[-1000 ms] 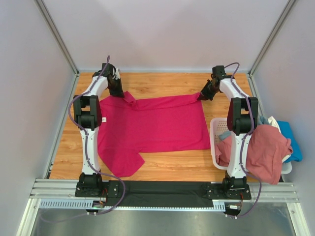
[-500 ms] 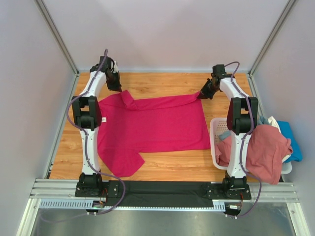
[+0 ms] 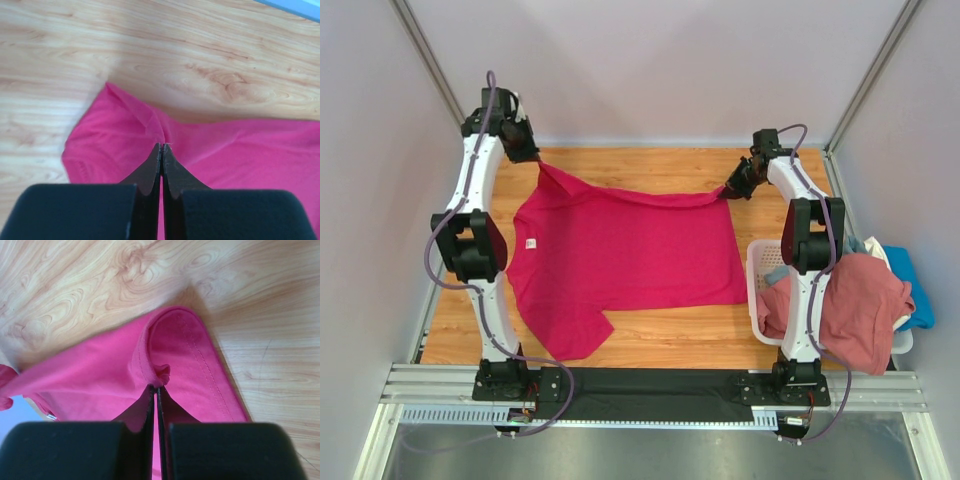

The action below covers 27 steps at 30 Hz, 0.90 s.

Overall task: Fold and stack the t-shirts
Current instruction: Fold the tshirt

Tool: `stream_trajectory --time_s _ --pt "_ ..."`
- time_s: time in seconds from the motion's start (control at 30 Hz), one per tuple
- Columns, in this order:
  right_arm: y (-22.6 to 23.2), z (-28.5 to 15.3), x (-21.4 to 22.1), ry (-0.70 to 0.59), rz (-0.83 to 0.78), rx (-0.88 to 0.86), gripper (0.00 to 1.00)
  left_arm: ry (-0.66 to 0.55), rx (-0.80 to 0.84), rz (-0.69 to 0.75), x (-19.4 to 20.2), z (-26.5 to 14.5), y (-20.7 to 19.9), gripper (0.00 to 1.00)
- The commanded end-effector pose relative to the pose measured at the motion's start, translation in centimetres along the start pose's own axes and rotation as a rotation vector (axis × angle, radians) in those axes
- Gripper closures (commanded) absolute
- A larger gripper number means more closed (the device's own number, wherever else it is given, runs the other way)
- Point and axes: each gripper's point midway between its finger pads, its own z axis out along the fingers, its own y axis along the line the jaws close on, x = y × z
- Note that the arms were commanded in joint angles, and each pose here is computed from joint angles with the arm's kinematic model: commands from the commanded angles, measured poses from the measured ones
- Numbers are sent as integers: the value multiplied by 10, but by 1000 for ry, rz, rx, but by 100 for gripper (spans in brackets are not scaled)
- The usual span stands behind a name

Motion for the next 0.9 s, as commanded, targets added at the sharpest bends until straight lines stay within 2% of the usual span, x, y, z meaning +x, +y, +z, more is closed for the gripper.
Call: stream_trajectory --time_s 0.0,0.13,0.43,0.73,0.87 --pt "13 -12 -3 6 -1 -34 100 -38 -23 -38 -3 -47 3 100" --pt "12 -17 3 26 -3 -36 100 -23 -16 -50 15 -70 0 100" --pt "7 -31 19 52 -5 -24 100 40 -48 -85 64 -93 10 100" --pt "1 -41 33 84 -18 -7 100 65 -205 -140 103 -120 40 100" --pt "-5 -41 37 95 -20 3 100 119 -229 -183 131 -119 47 100"
